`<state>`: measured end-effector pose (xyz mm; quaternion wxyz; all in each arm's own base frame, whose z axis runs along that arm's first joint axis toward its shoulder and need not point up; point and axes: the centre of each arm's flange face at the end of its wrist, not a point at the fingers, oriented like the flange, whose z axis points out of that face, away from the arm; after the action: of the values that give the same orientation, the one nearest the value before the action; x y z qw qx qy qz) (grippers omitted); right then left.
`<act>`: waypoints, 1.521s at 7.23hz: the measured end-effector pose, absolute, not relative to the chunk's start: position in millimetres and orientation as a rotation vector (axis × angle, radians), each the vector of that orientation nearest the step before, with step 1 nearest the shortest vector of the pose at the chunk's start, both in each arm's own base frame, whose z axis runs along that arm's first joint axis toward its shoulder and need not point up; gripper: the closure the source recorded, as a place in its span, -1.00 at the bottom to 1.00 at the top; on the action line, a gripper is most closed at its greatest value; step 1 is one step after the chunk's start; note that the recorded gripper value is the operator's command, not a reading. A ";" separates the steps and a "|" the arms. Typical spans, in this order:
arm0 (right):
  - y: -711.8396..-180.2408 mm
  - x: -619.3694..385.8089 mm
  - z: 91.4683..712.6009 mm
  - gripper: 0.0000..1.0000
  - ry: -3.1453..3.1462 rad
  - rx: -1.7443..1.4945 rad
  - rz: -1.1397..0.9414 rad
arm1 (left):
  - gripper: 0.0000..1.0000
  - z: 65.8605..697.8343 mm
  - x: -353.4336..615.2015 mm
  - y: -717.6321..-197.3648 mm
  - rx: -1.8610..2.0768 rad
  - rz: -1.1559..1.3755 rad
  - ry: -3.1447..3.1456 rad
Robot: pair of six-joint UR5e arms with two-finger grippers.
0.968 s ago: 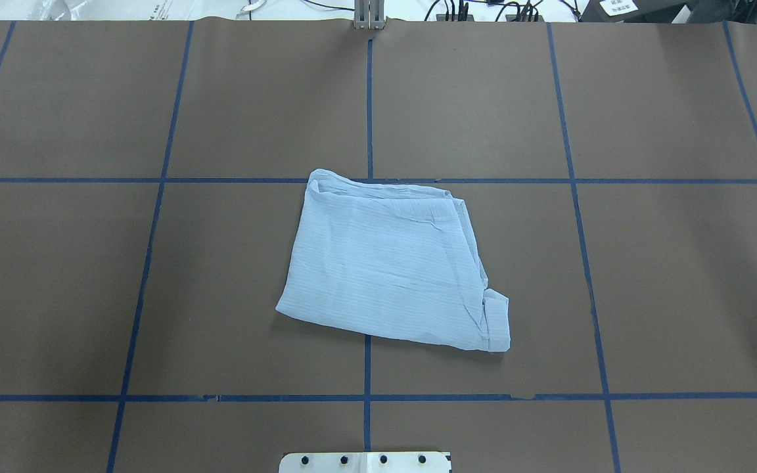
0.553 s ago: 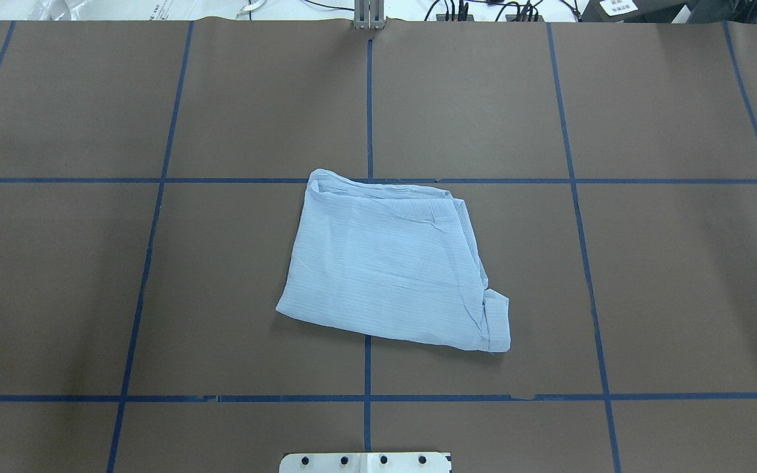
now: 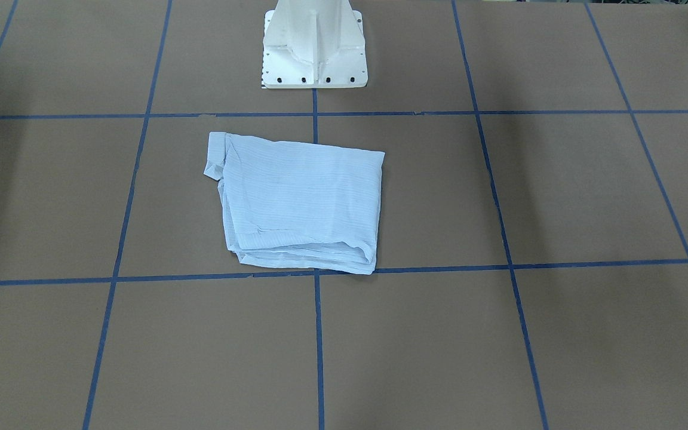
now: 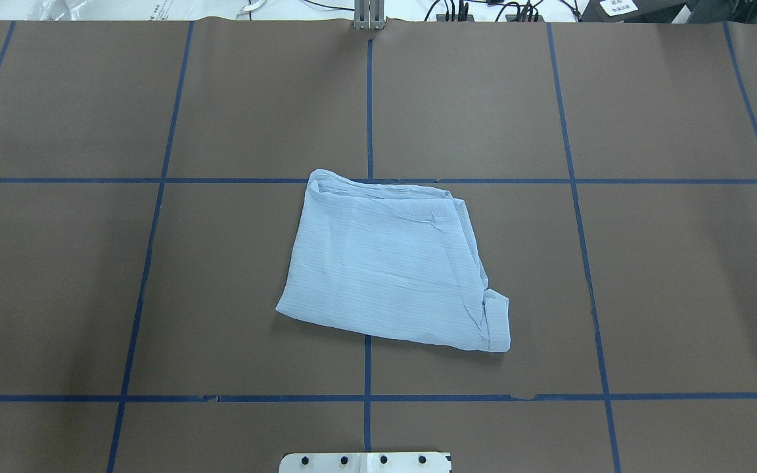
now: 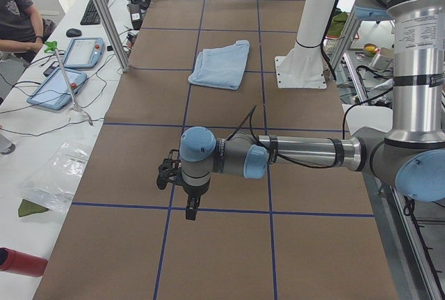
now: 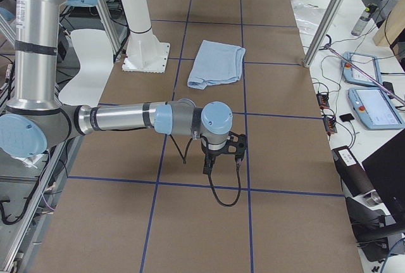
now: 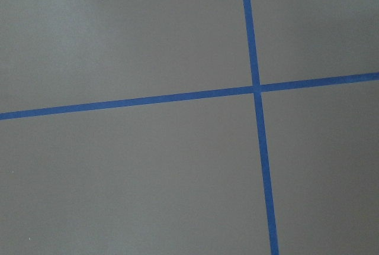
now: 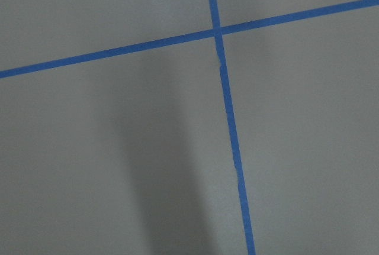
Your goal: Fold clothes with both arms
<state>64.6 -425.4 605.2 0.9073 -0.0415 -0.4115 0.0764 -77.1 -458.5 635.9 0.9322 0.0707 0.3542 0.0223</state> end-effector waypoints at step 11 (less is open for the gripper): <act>-422.8 69.5 619.7 -1.00 -0.780 -0.048 0.149 | -1.00 633.8 -75.8 -461.0 0.149 0.051 0.737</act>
<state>69.5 -422.8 619.7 0.9220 -0.0232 -0.3797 0.0723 -75.8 -461.0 633.8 0.9299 0.0726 0.3596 0.0251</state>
